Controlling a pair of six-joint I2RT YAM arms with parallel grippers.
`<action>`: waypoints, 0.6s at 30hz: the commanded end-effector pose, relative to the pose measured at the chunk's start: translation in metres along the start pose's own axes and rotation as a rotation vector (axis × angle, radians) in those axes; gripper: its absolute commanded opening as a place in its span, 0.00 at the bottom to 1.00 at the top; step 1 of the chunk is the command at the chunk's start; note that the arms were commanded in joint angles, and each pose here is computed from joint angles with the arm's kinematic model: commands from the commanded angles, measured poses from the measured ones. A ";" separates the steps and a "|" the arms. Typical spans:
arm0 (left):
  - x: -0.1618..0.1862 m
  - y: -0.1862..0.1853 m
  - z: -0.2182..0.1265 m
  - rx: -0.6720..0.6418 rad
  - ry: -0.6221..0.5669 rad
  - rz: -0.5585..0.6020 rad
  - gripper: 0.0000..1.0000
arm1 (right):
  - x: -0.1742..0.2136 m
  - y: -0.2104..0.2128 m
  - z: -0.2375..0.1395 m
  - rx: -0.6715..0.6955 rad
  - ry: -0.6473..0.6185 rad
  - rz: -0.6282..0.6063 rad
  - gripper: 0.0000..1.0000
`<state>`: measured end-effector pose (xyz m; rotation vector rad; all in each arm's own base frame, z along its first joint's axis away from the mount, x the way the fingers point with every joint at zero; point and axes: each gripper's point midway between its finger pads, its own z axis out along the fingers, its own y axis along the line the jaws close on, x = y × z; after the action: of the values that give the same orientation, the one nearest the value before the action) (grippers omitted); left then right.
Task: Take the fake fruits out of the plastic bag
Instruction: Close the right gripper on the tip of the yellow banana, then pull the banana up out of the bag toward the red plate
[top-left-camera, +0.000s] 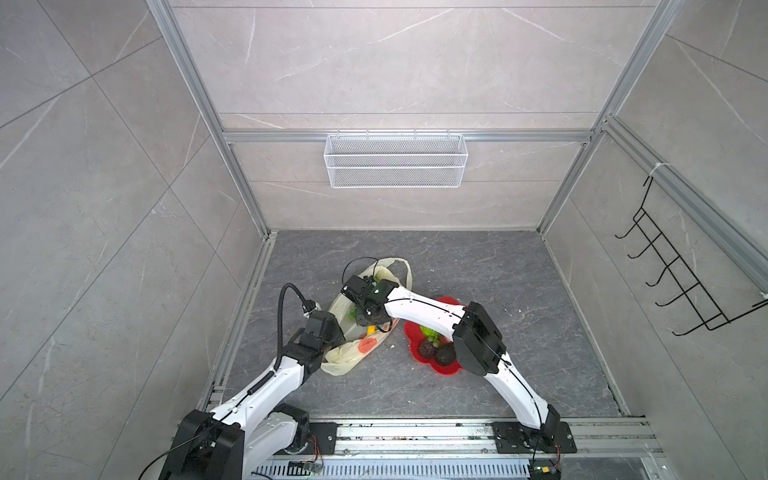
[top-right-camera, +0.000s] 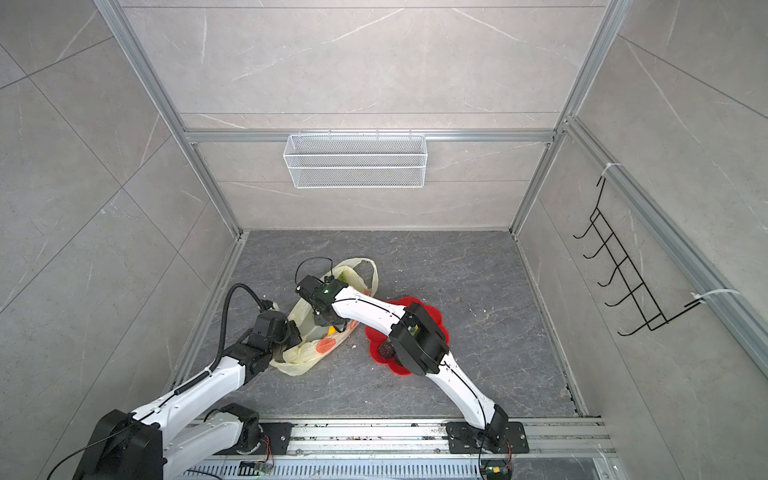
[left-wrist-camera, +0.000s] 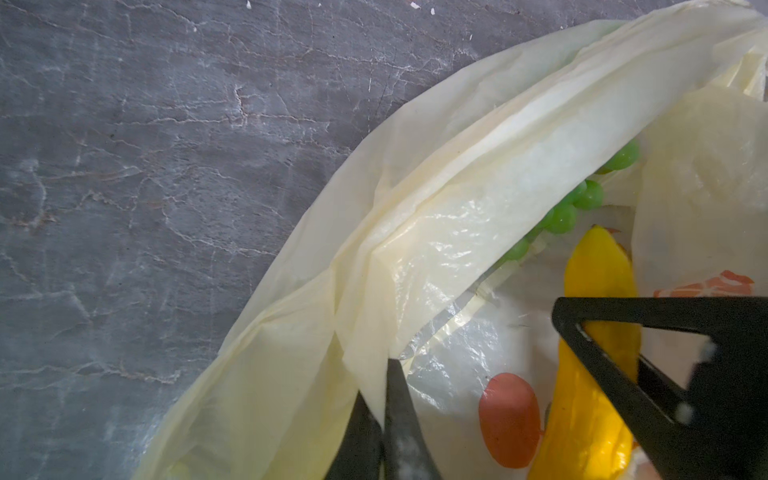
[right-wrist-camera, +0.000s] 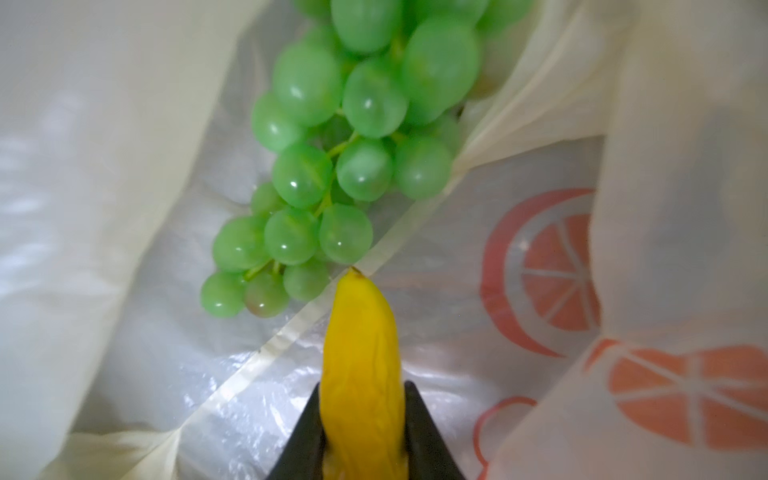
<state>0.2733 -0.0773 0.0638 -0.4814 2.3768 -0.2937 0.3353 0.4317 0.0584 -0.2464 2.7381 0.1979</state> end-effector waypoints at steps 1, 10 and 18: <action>-0.011 -0.012 -0.001 0.031 -0.028 0.002 0.04 | -0.025 -0.001 -0.031 -0.024 -0.115 0.037 0.26; -0.011 -0.047 -0.012 0.178 -0.038 0.071 0.03 | -0.052 -0.008 -0.038 0.047 -0.214 0.035 0.26; -0.009 -0.055 -0.027 0.212 -0.071 0.131 0.03 | -0.074 -0.023 -0.032 0.170 -0.263 0.022 0.26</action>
<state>0.2739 -0.1169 0.0972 -0.2815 2.2881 -0.4494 0.3822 0.4301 0.1113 -0.1559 2.5199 0.1159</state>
